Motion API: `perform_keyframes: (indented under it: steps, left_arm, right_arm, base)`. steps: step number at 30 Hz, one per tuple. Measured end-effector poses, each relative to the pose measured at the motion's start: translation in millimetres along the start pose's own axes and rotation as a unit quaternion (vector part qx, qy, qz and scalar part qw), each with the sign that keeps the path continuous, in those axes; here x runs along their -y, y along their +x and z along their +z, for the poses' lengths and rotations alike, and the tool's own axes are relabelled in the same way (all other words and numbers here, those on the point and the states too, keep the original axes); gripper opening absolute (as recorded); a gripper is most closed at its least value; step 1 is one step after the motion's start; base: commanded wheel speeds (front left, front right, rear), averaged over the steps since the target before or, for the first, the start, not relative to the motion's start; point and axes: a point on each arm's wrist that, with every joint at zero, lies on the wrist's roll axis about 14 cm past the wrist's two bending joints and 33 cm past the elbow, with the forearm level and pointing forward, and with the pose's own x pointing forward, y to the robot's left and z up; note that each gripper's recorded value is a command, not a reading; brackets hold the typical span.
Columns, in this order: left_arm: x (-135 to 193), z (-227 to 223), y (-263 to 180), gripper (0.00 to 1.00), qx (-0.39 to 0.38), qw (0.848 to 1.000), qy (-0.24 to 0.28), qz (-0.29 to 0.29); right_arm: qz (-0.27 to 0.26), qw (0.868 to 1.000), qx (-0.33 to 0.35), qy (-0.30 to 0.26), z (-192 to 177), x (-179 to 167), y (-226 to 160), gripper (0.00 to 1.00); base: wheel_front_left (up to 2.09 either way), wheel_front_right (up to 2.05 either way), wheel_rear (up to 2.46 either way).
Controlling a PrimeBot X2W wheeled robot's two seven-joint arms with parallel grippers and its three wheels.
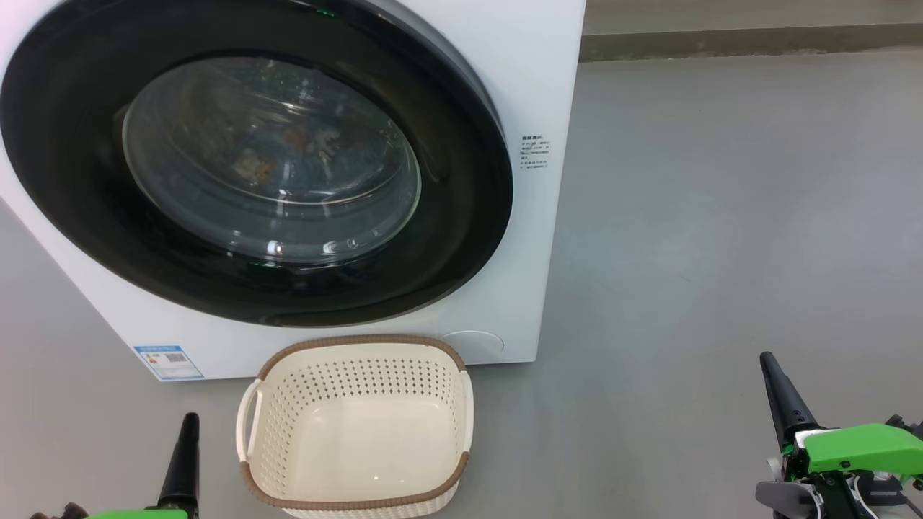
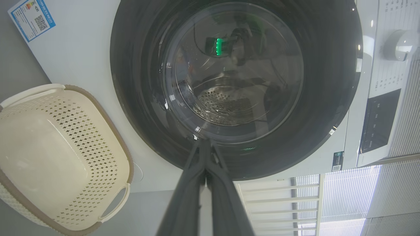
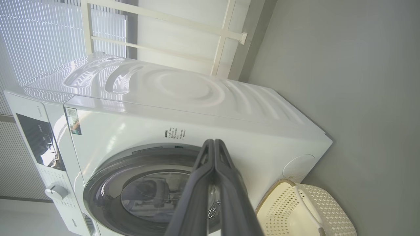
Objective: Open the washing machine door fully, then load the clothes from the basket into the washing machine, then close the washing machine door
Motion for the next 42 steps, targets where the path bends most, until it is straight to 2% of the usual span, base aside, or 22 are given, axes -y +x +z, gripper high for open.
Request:
perform_keyframes:
  steps: [19,42]
  left_arm:
    - [13.7,4.6,1.5,0.00,-0.003,0.995,-0.096,-0.023]
    - [13.5,4.5,1.5,0.00,-0.002,0.995,-0.099,-0.022]
  right_arm:
    - [0.017,0.995,-0.007,0.095,-1.1,-9.7,3.6,0.00]
    - [0.018,0.995,-0.008,0.096,-1.4,-10.5,3.9,0.00]
  base:
    - [0.00,0.00,0.00]
    - [0.00,0.00,0.00]
